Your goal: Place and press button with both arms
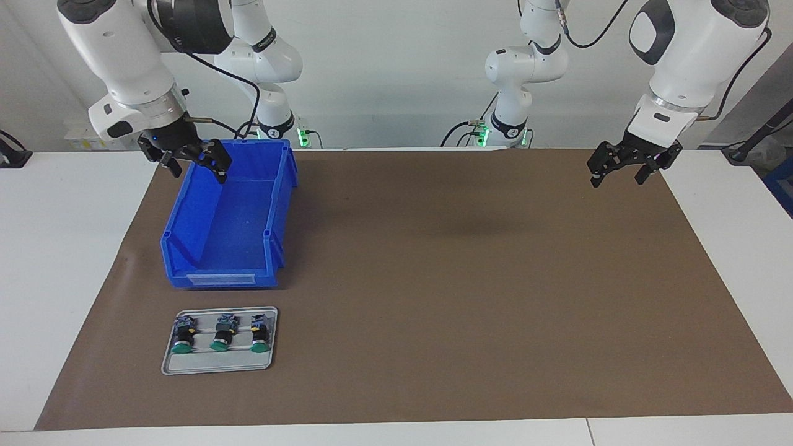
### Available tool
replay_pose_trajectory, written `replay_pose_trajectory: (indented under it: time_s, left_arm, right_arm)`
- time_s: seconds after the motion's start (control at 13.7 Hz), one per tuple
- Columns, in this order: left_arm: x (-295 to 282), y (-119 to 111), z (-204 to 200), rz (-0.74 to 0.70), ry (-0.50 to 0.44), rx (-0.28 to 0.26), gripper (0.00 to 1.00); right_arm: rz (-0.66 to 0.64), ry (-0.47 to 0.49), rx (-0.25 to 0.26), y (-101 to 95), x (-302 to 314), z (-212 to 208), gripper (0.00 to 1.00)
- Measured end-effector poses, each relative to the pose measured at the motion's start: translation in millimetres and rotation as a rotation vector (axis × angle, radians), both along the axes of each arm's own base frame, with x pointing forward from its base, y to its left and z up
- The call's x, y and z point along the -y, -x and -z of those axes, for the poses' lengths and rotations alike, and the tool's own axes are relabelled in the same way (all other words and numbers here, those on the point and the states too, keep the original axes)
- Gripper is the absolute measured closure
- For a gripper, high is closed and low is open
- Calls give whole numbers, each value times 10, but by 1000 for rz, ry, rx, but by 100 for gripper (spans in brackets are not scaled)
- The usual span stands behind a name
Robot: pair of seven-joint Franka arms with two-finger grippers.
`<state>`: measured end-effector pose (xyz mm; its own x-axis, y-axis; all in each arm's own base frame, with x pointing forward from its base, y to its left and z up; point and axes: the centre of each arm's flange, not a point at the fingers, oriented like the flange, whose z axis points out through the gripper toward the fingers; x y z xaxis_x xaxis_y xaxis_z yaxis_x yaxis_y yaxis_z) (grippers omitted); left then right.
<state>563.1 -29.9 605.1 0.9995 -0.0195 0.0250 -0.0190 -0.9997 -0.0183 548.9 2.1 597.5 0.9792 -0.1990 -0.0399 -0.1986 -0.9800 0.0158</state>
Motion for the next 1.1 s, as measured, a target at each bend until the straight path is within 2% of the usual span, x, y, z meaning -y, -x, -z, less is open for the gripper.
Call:
replay_pose_trajectory:
  time_s: [0.59,0.73,0.88,1.1]
  left_arm:
    - [0,0,0,0,0,0,0]
    - [0,0,0,0,0,0,0]
    - [0,0,0,0,0,0,0]
    - [0,0,0,0,0,0,0]
  right_arm:
    - [1,0,1,-2,4,8,0]
    - [1,0,38,-47,6,-8,3]
    - [-3,-1,73,-142,8,63,3]
    - [-14,-2,111,-442,37,427,4]
